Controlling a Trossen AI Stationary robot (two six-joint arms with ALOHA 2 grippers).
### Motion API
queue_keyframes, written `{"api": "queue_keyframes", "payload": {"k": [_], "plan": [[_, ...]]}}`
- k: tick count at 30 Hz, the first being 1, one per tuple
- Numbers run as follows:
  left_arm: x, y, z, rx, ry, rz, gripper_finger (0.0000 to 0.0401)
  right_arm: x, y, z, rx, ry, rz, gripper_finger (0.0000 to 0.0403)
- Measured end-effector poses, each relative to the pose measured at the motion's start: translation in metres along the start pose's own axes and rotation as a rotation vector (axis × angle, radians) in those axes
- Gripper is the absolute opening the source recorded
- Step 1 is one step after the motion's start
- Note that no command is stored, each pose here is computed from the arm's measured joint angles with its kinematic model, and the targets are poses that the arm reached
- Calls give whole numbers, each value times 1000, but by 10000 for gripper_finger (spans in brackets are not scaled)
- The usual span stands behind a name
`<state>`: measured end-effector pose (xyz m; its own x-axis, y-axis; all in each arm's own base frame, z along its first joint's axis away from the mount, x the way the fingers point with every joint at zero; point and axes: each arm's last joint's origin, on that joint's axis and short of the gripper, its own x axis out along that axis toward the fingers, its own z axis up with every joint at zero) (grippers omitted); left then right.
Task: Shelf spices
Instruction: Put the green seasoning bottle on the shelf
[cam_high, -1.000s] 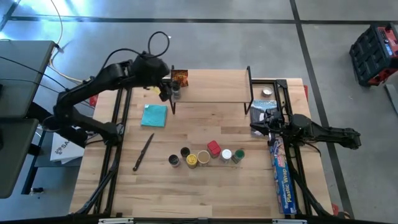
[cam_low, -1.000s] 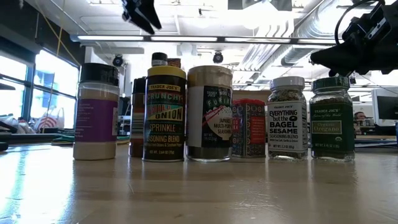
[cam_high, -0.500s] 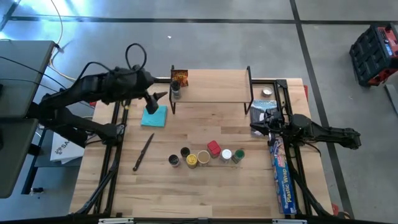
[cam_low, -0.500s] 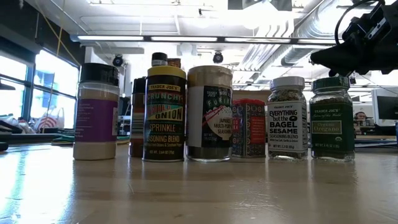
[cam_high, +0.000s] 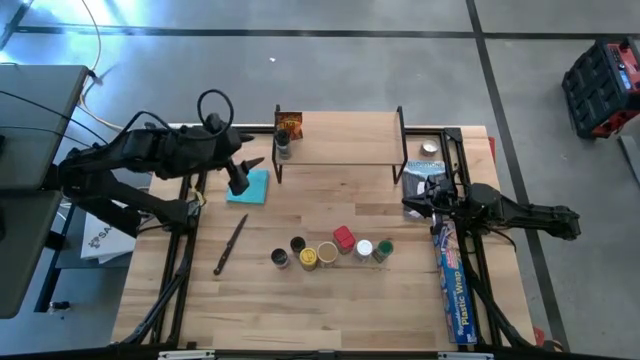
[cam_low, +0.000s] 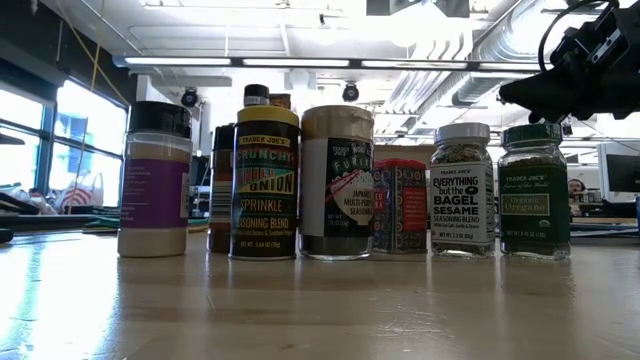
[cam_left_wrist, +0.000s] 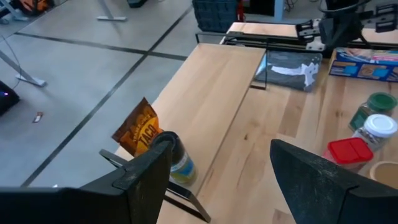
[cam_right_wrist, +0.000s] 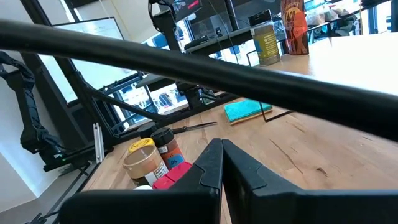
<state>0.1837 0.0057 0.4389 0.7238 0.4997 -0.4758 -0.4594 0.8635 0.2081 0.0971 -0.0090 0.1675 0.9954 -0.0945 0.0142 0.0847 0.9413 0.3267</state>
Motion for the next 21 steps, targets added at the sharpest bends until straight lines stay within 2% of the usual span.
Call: {"api": "queue_keyframes", "payload": {"k": [21], "plan": [[-2, -2, -1, 10, -2, 28, 266, 0, 0, 0, 0, 0, 0, 0]]}}
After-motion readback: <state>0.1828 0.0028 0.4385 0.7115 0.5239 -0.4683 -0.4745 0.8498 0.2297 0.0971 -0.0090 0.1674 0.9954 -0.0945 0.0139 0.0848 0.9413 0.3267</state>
